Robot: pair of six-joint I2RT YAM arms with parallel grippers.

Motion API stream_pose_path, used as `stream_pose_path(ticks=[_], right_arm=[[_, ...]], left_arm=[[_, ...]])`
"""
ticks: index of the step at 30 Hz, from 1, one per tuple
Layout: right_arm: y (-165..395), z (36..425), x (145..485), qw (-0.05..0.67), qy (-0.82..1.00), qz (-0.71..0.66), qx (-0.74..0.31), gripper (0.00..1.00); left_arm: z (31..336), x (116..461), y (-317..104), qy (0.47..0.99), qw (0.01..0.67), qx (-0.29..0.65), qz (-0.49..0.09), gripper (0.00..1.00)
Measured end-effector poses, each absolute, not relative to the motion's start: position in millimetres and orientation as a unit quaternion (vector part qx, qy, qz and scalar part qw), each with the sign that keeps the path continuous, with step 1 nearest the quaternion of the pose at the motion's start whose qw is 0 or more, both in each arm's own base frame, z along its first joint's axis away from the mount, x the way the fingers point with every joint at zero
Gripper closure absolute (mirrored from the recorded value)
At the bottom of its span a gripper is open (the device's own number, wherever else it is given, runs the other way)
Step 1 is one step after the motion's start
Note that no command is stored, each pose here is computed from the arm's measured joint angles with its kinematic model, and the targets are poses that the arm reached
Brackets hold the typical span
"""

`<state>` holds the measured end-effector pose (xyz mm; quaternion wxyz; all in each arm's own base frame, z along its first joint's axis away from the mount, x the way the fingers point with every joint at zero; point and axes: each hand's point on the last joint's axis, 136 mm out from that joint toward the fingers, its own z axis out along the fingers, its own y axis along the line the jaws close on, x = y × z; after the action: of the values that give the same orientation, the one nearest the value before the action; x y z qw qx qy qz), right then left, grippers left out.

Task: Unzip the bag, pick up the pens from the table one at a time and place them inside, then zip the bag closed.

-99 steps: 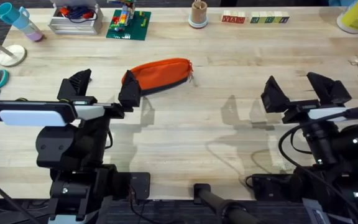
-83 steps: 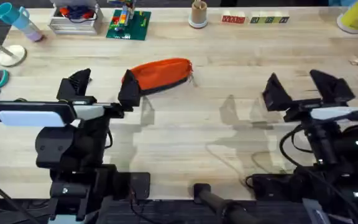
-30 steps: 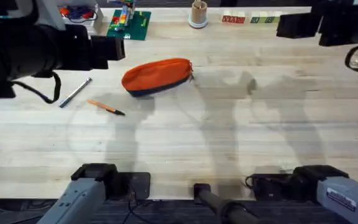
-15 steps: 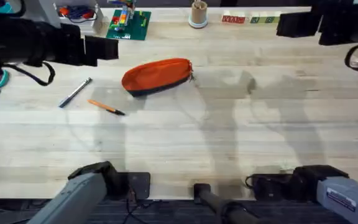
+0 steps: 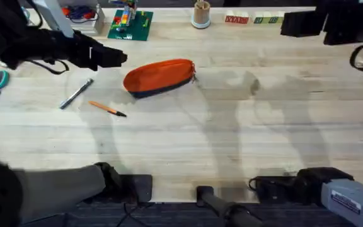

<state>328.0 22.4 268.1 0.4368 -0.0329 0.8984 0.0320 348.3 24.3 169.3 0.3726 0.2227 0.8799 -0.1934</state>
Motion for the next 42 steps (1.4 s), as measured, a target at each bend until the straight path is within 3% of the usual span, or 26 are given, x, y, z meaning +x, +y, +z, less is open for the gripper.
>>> stream_pose_path(ticks=[11, 20, 28, 36, 42], right_arm=[[22.4, 268.1, 328.1, 0.437, 0.898, 0.032, -0.033, 0.004], [22.4, 268.1, 328.1, 0.437, 0.898, 0.032, -0.033, 0.004], [22.4, 268.3, 328.1, 0.437, 0.898, 0.032, -0.033, 0.004], [22.4, 268.3, 328.1, 0.437, 0.898, 0.032, -0.033, 0.004], [22.4, 268.3, 328.1, 0.437, 0.898, 0.032, -0.033, 0.004]], left_arm=[[110.7, 365.1, 32.7, 0.891, 0.330, 0.218, -0.222, 0.008], [129.1, 338.4, 23.5, 0.817, 0.393, 0.324, -0.270, 0.008], [143.0, 293.4, 10.9, 0.775, 0.403, 0.369, -0.319, 0.008], [141.2, 296.6, 3.5, 0.717, 0.438, 0.471, -0.271, 0.008], [127.0, 306.0, 8.4, 0.704, 0.445, 0.490, -0.257, 0.008]])
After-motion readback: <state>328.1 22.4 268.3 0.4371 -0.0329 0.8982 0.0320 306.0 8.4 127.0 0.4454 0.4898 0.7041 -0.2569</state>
